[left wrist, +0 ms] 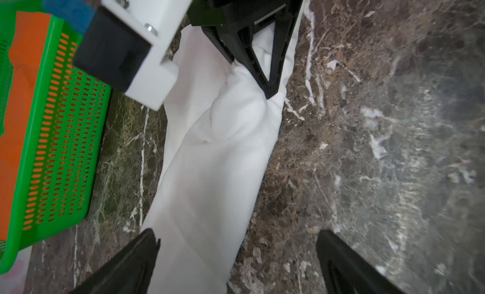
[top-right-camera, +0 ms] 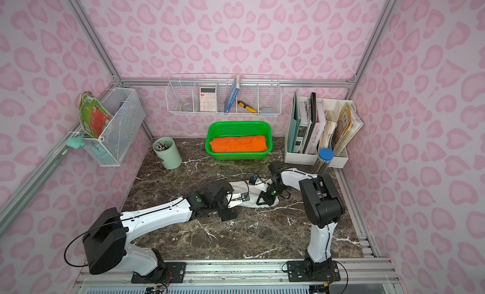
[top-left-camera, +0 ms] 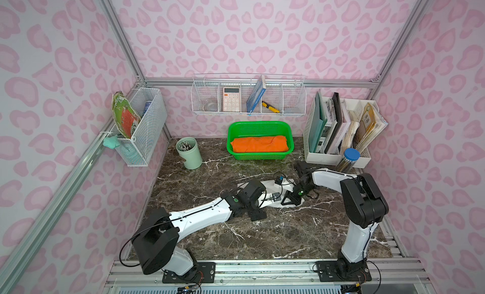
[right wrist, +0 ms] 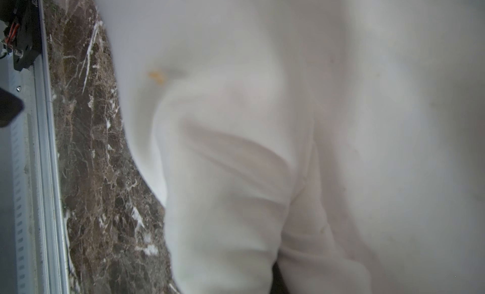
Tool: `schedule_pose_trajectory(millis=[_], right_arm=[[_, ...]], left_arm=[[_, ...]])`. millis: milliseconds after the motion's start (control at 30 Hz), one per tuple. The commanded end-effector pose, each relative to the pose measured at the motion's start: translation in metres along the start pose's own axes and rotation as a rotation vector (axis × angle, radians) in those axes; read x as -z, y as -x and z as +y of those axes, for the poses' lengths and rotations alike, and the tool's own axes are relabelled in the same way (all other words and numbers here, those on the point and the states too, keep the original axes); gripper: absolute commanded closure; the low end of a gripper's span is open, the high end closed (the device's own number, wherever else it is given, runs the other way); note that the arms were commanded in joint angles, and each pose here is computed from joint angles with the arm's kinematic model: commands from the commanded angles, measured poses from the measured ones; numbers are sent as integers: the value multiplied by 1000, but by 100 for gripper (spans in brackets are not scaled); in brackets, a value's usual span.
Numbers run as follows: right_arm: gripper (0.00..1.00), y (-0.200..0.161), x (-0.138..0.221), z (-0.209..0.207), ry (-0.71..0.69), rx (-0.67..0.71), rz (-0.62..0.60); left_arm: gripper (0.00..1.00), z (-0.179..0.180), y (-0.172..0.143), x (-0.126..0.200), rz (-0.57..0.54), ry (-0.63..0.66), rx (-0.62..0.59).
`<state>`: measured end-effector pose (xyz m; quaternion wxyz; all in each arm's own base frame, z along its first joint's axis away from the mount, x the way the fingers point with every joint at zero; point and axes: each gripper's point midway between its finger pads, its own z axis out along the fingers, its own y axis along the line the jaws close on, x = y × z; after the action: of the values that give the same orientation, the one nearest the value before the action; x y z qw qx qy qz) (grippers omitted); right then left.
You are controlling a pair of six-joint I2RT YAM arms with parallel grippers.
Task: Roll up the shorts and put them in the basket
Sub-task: Roll the shorts at the center of the board.
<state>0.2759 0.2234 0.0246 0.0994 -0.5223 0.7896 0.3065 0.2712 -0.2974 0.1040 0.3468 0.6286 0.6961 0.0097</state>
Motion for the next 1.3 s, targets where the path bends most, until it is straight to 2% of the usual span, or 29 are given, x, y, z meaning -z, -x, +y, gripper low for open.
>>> schedule_pose_trajectory(millis=[0,233,467,667,733,767,833,933,1033,1100,1133,1233,1267], right_arm=[[100,-14,-3,2,3,-51,61],[100,-11,-1,1,6,-44,48],[100,-5,4,4,7,-17,20],[100,-3,6,6,-3,1,4],[100,-2,7,7,-1,7,1],[100,-2,8,7,-5,10,-1],[100,-1,10,6,-25,17,-7],[100,4,14,5,-49,31,-28],[100,7,17,2,-84,40,-50],[100,9,20,-1,-112,42,-64],[92,10,21,-3,-126,44,-74],[49,15,28,-4,-151,56,-110],[4,16,30,-5,-163,63,-124]], left_arm=[[1,20,15,-12,-18,105,-84],[1,5,3,-51,49,64,-155],[1,-1,-12,-66,90,69,-184],[13,-7,-25,-80,120,32,-132],[19,-10,-29,-83,131,15,-114],[25,-11,-30,-83,136,4,-106],[45,-13,-29,-81,144,-19,-88],[66,-17,-33,-80,160,-42,-75],[78,-22,-41,-80,188,-61,-54],[81,-24,-44,-78,200,-68,-35],[81,-25,-45,-77,203,-71,-27],[83,-26,-47,-75,218,-72,-19],[84,-25,-48,-74,222,-69,-19]])
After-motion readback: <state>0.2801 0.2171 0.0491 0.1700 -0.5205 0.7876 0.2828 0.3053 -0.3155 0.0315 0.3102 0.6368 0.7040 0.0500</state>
